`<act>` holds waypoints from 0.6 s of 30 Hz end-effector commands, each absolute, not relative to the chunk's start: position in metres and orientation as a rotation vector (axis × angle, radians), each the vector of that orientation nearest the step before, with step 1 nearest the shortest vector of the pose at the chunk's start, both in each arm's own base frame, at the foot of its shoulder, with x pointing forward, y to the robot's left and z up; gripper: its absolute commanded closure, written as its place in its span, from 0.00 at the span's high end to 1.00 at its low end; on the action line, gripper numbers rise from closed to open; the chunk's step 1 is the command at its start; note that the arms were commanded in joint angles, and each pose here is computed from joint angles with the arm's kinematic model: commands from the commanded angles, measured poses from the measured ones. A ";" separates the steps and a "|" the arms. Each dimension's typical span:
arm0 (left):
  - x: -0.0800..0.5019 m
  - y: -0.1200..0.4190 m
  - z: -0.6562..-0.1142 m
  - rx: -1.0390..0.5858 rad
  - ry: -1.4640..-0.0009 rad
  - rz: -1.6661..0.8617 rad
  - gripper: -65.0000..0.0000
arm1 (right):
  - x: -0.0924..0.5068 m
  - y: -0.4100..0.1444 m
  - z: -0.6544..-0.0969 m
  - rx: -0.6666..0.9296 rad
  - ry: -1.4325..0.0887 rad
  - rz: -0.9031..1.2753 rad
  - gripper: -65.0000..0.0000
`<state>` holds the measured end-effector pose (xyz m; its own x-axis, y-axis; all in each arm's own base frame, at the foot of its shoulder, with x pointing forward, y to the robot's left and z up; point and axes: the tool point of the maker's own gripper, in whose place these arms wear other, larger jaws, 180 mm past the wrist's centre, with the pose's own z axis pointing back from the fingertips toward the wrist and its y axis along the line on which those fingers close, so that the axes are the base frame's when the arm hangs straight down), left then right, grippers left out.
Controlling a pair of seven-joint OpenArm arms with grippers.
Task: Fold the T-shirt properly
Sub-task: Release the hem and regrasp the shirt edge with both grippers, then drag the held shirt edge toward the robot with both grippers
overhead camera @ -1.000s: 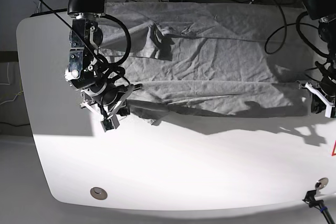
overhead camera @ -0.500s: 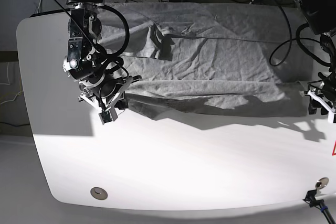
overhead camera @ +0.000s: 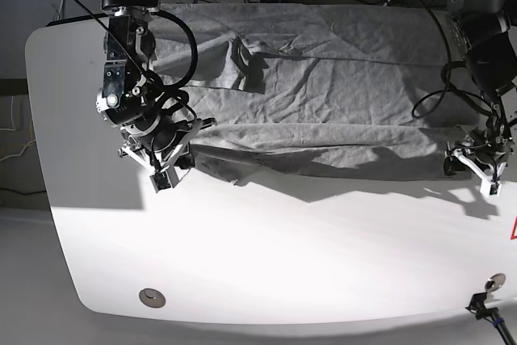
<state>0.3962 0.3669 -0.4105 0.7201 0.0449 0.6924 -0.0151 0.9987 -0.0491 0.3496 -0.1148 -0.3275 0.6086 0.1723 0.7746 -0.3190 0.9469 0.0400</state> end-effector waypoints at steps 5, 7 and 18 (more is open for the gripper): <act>0.415 0.389 -0.389 0.013 -0.875 0.101 0.70 | 0.359 -0.115 -0.311 0.179 -0.932 0.294 0.00; 0.415 0.391 -0.387 0.015 -0.879 0.101 0.70 | 0.359 -0.116 -0.311 0.177 -0.932 0.292 0.00; 0.413 0.396 -0.387 0.027 -0.868 0.093 0.70 | 0.359 -0.116 -0.311 0.177 -0.932 0.292 0.00</act>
<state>0.3993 0.3846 -0.4098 0.6894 0.0775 0.7202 -0.0855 0.9960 -0.0253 0.3501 -0.1152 -0.3269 0.6064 0.1719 0.7763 -0.3181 0.9473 0.0387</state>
